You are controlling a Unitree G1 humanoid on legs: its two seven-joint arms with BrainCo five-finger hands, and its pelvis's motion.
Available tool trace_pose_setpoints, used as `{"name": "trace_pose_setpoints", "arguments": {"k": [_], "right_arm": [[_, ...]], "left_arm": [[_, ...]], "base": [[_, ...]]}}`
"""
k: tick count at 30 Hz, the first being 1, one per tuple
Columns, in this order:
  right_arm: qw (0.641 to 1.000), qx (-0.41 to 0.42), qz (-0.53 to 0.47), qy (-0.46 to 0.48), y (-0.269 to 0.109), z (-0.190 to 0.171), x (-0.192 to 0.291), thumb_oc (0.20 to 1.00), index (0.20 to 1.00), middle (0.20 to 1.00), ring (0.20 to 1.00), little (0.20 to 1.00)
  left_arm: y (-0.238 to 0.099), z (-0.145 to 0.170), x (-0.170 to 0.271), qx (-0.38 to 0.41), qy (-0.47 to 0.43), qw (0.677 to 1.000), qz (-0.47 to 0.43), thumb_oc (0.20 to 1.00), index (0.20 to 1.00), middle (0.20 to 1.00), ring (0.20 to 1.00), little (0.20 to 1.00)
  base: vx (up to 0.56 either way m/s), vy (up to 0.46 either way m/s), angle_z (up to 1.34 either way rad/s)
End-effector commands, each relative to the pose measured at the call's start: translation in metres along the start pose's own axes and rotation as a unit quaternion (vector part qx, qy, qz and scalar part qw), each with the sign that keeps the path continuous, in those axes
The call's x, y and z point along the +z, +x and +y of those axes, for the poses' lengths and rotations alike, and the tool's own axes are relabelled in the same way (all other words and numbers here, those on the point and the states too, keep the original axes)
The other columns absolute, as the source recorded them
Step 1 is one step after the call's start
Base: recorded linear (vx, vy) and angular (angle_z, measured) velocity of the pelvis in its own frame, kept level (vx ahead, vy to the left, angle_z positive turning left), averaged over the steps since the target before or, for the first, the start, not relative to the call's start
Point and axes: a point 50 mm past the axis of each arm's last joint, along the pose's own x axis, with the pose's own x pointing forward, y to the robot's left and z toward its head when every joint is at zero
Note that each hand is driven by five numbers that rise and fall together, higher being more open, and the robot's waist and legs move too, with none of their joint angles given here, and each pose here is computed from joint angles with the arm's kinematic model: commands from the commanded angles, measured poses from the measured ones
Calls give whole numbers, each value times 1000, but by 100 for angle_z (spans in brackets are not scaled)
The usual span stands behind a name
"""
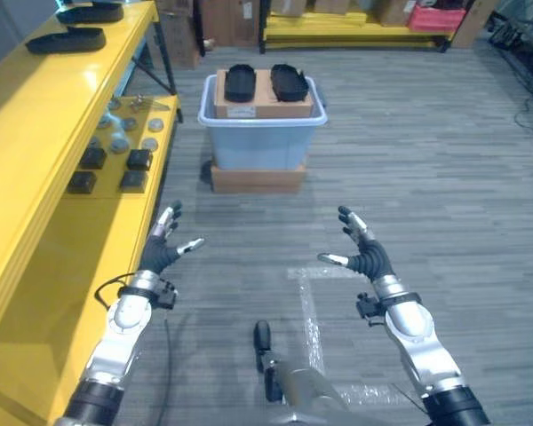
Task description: Move parts from the plastic box to the shelf.
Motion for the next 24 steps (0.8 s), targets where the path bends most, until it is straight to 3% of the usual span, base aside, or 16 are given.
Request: {"name": "trace_pose_setpoints", "arguments": {"k": [1, 11, 24], "right_arm": [[998, -6, -63, 4, 12, -7, 21, 1000, 1000, 1000, 1000, 1000], [996, 5, -79, -47, 16, -23, 30, 1000, 1000, 1000, 1000, 1000], [999, 11, -29, -24, 1, -17, 9, 1000, 1000, 1000, 1000, 1000]], "left_arm": [[-2, 10, 21, -9, 36, 998, -55, 1000, 1000, 1000, 1000, 1000], [7, -3, 21, -28, -8, 998, -54, 1000, 1000, 1000, 1000, 1000], [-3, 0, 12, -31, 5, 999, -28, 1000, 1000, 1000, 1000, 1000]], "base": [[210, -172, 22], [246, -212, 12], [143, -129, -13]]}}
